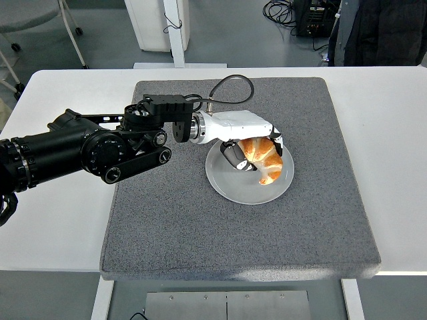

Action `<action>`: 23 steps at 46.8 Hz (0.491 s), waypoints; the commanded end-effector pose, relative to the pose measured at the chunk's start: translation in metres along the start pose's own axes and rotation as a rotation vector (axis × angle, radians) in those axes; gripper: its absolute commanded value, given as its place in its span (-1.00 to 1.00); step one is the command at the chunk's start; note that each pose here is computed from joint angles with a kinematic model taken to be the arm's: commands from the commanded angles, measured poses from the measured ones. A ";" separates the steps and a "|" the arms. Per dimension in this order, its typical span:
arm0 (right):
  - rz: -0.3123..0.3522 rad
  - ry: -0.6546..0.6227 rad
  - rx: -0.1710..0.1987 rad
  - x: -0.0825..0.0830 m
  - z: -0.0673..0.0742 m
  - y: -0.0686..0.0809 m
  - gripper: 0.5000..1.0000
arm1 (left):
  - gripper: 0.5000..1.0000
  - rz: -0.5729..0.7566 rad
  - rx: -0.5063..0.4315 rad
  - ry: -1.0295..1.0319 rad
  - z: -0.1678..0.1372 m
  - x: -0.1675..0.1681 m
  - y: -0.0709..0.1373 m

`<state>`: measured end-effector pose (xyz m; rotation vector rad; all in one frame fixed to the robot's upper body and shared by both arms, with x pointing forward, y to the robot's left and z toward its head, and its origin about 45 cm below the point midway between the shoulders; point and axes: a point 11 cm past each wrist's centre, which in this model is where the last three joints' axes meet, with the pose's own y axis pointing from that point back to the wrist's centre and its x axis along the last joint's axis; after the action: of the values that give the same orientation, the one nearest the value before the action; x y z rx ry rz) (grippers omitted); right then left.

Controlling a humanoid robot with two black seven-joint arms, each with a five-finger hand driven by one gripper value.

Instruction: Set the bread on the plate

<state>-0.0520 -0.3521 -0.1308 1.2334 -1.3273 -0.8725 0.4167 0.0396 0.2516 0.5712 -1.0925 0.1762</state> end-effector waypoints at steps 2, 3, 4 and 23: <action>-0.001 0.000 0.000 0.000 -0.001 0.000 1.00 | -1.00 -0.001 0.011 0.009 -0.005 -0.005 0.002; -0.001 0.000 0.001 0.000 -0.001 0.000 1.00 | -1.00 0.002 0.009 0.009 -0.005 -0.004 0.002; -0.001 0.000 0.000 0.000 0.000 0.000 1.00 | -1.00 0.003 0.010 0.009 -0.005 -0.005 0.002; -0.001 0.000 0.000 0.000 0.000 0.000 1.00 | -1.00 0.018 0.040 0.038 -0.018 -0.021 0.009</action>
<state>-0.0520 -0.3521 -0.1308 1.2328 -1.3267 -0.8729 0.4184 0.0586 0.2329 0.5901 -1.0642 0.2234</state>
